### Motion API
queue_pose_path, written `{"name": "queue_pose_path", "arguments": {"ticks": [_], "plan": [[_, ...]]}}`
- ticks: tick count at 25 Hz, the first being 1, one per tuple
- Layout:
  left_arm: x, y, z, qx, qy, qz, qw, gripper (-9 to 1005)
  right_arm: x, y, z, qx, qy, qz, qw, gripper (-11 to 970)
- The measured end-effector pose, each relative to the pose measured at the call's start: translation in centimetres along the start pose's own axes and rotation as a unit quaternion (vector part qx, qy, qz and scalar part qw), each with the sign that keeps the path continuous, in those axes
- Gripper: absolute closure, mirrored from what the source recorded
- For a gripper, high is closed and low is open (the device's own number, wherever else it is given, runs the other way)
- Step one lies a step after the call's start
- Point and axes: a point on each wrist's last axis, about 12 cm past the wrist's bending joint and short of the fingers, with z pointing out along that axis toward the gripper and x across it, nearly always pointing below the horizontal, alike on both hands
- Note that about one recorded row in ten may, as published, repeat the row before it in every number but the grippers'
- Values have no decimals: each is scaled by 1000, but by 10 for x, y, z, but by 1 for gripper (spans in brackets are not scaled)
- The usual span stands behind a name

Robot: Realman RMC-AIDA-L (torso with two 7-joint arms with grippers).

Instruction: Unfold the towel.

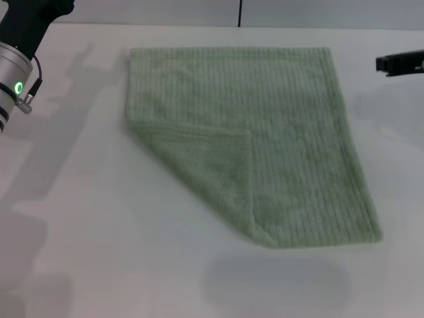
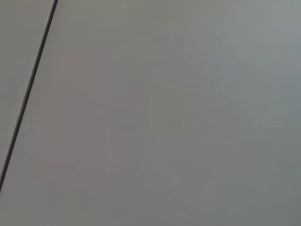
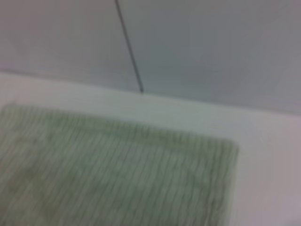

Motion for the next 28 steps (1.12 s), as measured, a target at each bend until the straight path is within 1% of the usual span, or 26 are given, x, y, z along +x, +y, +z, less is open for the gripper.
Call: {"name": "queue_pose_path", "arguments": {"ticks": [1, 4, 5, 9, 14, 28], "plan": [[0, 0, 0, 0, 0, 0, 1000, 253, 0, 0, 0, 0, 0, 0, 1000, 961], [0, -1, 0, 1, -2, 0, 1000, 253, 0, 1, 6, -8, 39, -6, 999, 961], [0, -1, 0, 1, -2, 0, 1000, 253, 0, 1, 6, -8, 39, -6, 999, 961], [-1, -1, -1, 2, -5, 0, 1000, 253, 1, 4, 11, -8, 80, -20, 997, 961], [0, 0, -2, 2, -5, 0, 1000, 253, 2, 2, 18, -13, 113, -26, 993, 960], [0, -1, -2, 2, -5, -1, 1000, 254, 2, 5, 33, -42, 164, -51, 984, 960]]}}
